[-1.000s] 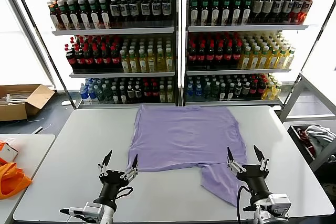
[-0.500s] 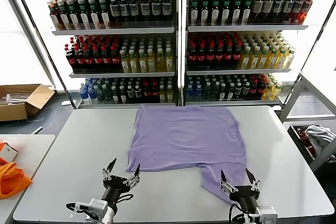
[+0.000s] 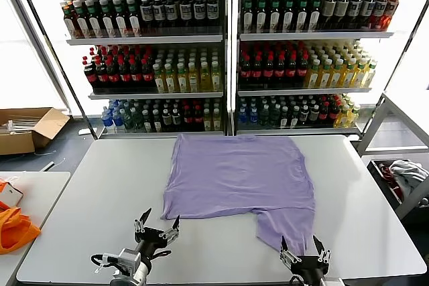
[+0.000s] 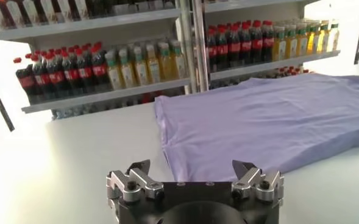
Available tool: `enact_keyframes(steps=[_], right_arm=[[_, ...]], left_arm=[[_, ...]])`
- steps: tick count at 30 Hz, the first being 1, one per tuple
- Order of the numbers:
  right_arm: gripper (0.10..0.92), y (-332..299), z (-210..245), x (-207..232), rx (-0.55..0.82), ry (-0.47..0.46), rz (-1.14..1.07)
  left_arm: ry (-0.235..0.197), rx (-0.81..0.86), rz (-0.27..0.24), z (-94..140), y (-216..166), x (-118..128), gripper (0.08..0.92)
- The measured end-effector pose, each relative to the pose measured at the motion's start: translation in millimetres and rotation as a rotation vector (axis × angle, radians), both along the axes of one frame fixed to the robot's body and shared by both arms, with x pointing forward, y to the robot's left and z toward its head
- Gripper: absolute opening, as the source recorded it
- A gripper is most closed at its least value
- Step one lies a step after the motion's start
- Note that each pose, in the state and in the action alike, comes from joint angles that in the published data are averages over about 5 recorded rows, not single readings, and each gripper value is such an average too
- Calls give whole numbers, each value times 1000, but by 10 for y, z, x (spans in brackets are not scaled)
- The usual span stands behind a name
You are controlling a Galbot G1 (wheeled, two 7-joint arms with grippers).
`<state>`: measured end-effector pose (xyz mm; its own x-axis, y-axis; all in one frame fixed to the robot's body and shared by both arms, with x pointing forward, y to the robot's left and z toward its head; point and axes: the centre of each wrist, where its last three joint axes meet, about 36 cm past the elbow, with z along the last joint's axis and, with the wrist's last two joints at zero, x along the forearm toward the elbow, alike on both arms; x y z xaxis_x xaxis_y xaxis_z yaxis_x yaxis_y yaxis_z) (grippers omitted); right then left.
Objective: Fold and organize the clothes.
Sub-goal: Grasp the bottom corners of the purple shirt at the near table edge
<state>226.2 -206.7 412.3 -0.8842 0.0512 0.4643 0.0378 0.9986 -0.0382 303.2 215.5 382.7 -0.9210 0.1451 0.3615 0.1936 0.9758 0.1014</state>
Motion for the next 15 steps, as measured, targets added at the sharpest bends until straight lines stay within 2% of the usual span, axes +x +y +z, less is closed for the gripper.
enact_keyframes(steps=[15], right_arm=[[823,30,-84,-17,-16,22,-32]], left_arm=[[13,-19,13,-85,19,190,823]])
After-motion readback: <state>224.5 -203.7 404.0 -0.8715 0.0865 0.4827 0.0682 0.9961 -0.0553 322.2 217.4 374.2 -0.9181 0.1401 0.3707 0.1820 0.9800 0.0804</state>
